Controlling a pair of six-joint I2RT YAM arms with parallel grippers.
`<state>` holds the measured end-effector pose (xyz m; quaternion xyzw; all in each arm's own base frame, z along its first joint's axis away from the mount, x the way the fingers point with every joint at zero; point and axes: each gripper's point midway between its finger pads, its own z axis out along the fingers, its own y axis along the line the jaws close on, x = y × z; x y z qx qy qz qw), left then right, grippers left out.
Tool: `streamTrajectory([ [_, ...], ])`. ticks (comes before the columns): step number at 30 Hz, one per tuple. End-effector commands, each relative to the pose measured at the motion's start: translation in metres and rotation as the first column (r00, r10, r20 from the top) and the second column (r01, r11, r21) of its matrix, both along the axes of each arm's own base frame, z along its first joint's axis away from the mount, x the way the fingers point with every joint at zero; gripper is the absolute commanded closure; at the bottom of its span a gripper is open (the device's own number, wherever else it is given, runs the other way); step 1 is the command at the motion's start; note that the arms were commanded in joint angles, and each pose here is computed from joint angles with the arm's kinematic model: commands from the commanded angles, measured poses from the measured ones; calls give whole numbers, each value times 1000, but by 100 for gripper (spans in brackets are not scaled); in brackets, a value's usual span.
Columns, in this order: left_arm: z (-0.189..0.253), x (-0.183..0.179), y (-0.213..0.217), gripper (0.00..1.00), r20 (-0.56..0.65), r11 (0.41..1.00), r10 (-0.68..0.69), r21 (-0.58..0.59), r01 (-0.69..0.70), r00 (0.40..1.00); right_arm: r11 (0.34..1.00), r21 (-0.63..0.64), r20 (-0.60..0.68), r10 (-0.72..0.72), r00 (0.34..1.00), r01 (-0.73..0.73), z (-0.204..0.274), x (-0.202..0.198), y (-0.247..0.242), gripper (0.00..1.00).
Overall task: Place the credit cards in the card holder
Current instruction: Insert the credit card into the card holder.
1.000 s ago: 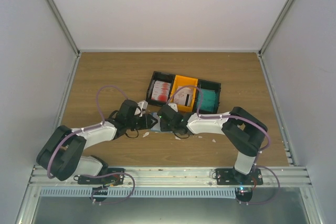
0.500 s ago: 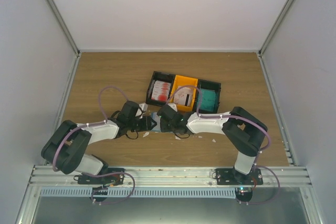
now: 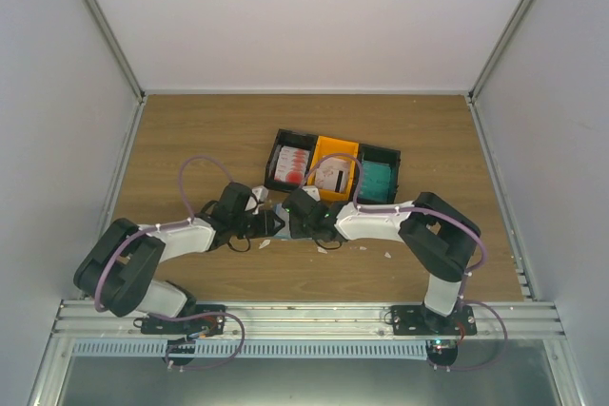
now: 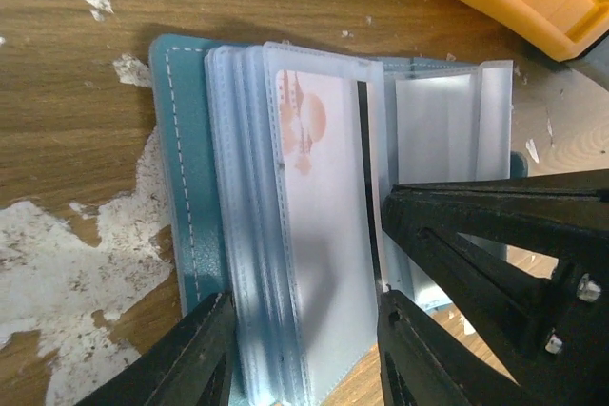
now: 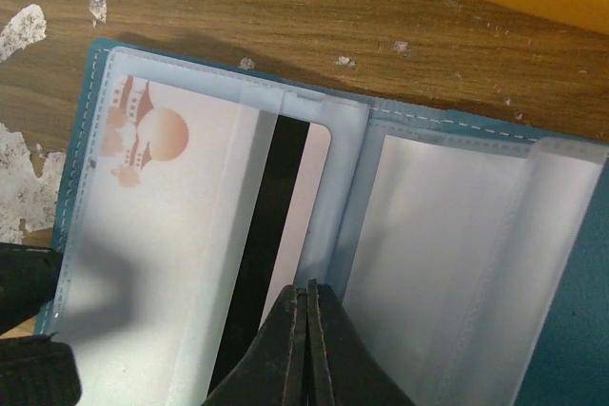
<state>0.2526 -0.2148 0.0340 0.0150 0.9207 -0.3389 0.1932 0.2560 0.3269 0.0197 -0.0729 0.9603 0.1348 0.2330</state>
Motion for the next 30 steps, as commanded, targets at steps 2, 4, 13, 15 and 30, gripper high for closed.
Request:
streamTrajectory([
  [2, 21, 12, 1, 55, 91, 1000, 20, -5, -20, 996, 995, -100, -71, -3, 997, -4, -31, -14, -17, 99],
  [4, 26, 13, -1, 56, 102, 1000, 13, -15, -11, 995, 995, -101, -72, -5, 997, -2, -32, -14, -17, 99],
  [13, 22, 10, -10, 65, 80, 998, -27, -48, 31, 996, 996, -92, -73, -4, 997, -2, -32, -14, -17, 99],
  [15, 22, 9, -12, 65, 78, 997, -37, -58, 41, 996, 996, -95, -73, -4, 997, -3, -33, -14, -17, 99],
  [30, 26, 6, -18, 71, 89, 993, -67, -92, 75, 994, 996, -86, -70, -6, 998, 0, -32, -13, -18, 99],
])
